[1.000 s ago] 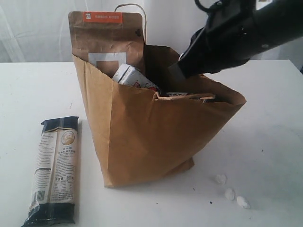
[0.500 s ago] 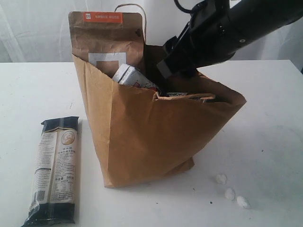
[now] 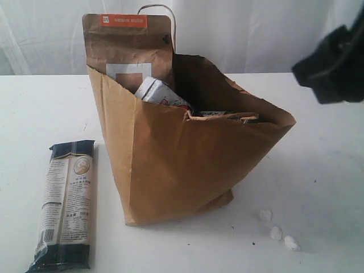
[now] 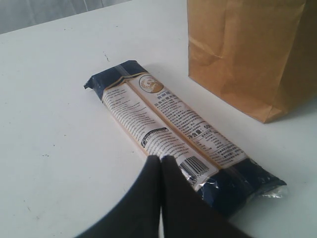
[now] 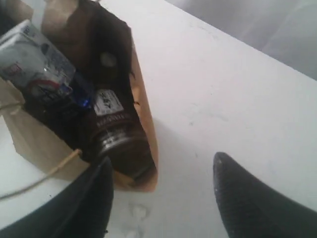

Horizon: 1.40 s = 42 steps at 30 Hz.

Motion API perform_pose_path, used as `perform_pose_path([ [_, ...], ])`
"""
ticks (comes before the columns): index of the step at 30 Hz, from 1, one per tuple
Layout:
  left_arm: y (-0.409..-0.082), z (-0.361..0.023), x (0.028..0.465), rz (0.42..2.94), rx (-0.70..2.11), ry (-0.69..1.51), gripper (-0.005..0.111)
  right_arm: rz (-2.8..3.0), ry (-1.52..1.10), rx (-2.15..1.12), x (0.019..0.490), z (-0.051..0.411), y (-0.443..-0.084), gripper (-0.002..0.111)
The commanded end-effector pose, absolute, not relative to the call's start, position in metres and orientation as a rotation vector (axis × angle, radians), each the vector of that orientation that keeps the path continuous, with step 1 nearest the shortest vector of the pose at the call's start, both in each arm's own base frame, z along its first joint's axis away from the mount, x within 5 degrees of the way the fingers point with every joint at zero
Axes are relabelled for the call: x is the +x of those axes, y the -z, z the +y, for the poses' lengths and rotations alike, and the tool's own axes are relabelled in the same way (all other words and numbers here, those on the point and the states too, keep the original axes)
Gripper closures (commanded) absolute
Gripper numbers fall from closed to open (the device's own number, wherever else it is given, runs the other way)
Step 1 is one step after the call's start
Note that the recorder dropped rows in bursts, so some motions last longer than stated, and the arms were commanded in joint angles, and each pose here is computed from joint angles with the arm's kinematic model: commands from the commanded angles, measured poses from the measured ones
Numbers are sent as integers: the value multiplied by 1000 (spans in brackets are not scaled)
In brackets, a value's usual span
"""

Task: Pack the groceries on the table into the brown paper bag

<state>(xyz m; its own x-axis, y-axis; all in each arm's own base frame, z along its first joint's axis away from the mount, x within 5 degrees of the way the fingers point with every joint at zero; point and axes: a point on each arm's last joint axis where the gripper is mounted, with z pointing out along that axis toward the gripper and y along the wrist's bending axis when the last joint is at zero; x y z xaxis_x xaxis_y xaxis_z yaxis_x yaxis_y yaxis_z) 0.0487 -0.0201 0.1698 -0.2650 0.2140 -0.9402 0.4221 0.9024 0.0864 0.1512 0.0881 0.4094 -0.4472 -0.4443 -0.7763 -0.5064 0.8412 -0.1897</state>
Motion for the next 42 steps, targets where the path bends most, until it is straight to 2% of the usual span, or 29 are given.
perform_pose_path([
  [1, -169, -20, 49, 1852, 462, 217, 107, 2156, -58, -571, 118, 57, -398, 53],
  [6, -169, -20, 49, 1852, 462, 217, 107, 2339, 12, -574, 87, 33, -364, 53],
  [12, -169, -20, 49, 1852, 462, 217, 107, 2508, 6, -825, 83, 42, -303, 53],
  [17, -169, -20, 49, 1852, 462, 217, 107, 2411, -50, -923, 109, 67, -265, 53],
  [24, -169, -20, 49, 1852, 462, 217, 107, 2407, -73, -1015, 174, 116, -200, 53],
  [28, -169, -20, 49, 1852, 462, 217, 107, 2506, -62, -876, 201, 110, -169, 53],
  [32, -169, -20, 49, 1852, 462, 217, 107, 2522, -66, -849, 213, 110, -150, 53],
  [42, -169, -20, 49, 1852, 462, 217, 107, 2515, -81, -853, 220, 115, -134, 53],
])
